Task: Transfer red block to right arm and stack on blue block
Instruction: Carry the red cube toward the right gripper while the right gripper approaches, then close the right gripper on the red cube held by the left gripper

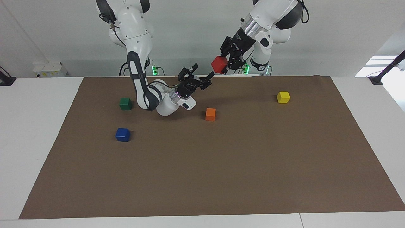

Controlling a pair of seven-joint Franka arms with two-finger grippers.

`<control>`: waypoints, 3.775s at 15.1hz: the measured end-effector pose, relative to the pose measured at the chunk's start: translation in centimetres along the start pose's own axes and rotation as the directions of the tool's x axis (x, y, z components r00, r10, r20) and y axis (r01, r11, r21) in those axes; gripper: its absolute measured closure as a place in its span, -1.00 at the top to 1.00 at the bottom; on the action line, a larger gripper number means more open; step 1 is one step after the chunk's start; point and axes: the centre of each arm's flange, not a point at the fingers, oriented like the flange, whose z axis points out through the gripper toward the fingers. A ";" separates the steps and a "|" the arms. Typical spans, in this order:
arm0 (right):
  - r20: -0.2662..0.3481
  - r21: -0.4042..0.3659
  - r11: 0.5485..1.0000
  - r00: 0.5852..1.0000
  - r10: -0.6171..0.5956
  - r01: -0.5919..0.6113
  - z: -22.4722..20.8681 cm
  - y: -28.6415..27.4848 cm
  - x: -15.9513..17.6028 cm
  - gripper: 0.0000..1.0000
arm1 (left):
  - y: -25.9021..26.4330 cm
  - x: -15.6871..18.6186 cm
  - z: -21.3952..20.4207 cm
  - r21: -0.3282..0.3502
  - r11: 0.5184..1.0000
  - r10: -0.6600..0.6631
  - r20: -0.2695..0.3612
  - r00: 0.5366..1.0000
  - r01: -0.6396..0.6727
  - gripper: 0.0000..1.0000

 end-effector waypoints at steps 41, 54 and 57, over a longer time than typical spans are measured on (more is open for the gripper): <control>-0.115 -0.311 0.942 0.989 0.091 -0.123 -0.6 1.6 1.1 1.00 | 4.3 8.0 3.3 -0.028 0.999 0.027 0.243 0.970 -0.021 0.09; -0.176 -0.411 0.903 0.983 0.056 -0.125 0.4 0.8 1.6 1.00 | 2.7 10.3 3.8 -0.006 0.999 -0.047 0.313 0.949 0.051 0.09; -0.173 -0.410 0.903 0.983 0.060 -0.127 0.6 0.9 1.5 1.00 | 2.6 10.7 3.9 -0.014 0.998 -0.051 0.312 0.949 0.058 0.09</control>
